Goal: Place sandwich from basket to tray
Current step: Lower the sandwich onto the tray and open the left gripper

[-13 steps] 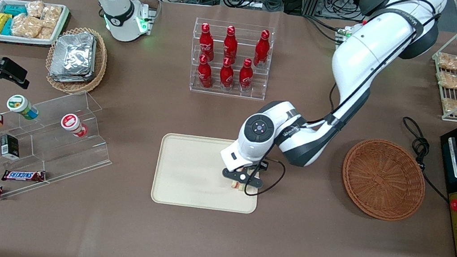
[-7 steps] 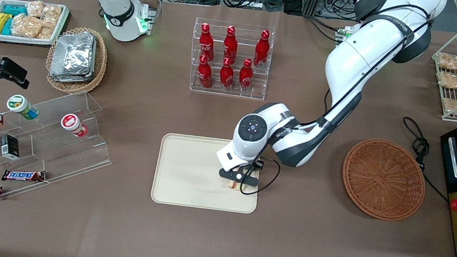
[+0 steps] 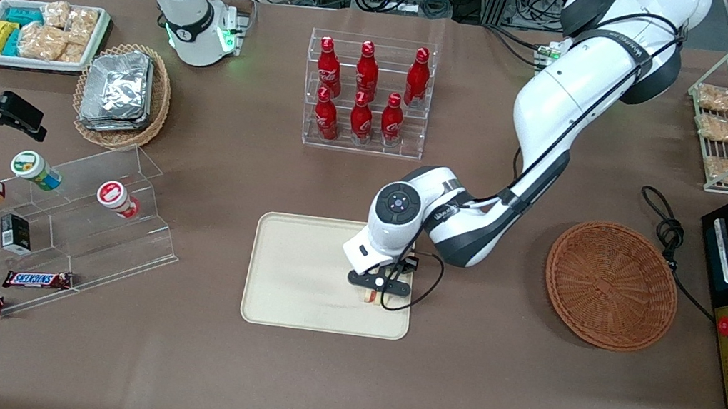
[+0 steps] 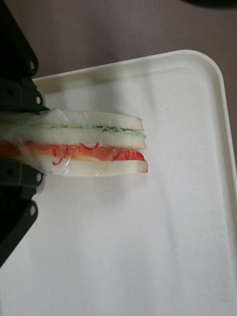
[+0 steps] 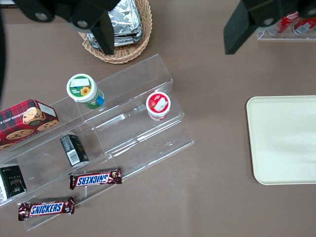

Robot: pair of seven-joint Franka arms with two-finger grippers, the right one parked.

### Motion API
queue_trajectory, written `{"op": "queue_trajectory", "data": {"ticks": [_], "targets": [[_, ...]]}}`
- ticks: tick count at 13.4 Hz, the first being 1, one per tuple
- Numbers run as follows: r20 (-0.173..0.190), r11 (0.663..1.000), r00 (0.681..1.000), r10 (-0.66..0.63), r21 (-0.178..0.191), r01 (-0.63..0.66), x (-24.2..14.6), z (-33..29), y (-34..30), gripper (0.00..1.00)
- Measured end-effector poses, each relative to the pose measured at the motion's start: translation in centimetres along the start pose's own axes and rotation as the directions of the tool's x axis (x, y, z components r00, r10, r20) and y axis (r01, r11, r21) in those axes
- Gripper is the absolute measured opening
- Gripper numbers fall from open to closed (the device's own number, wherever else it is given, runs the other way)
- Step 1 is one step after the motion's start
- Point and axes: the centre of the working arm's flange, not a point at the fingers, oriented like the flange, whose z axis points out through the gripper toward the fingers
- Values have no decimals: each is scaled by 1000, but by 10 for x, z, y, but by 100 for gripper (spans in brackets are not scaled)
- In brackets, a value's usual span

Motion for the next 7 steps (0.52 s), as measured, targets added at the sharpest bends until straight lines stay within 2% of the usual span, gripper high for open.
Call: {"op": "queue_trajectory", "data": {"ticks": [4, 5, 7], "targets": [[-9, 992, 992, -123, -6, 123, 2, -2, 0, 86], [-15, 990, 990, -141, -9, 141, 6, -5, -1, 86], [-41, 986, 985, -167, -23, 167, 18, -19, -6, 98]]}}
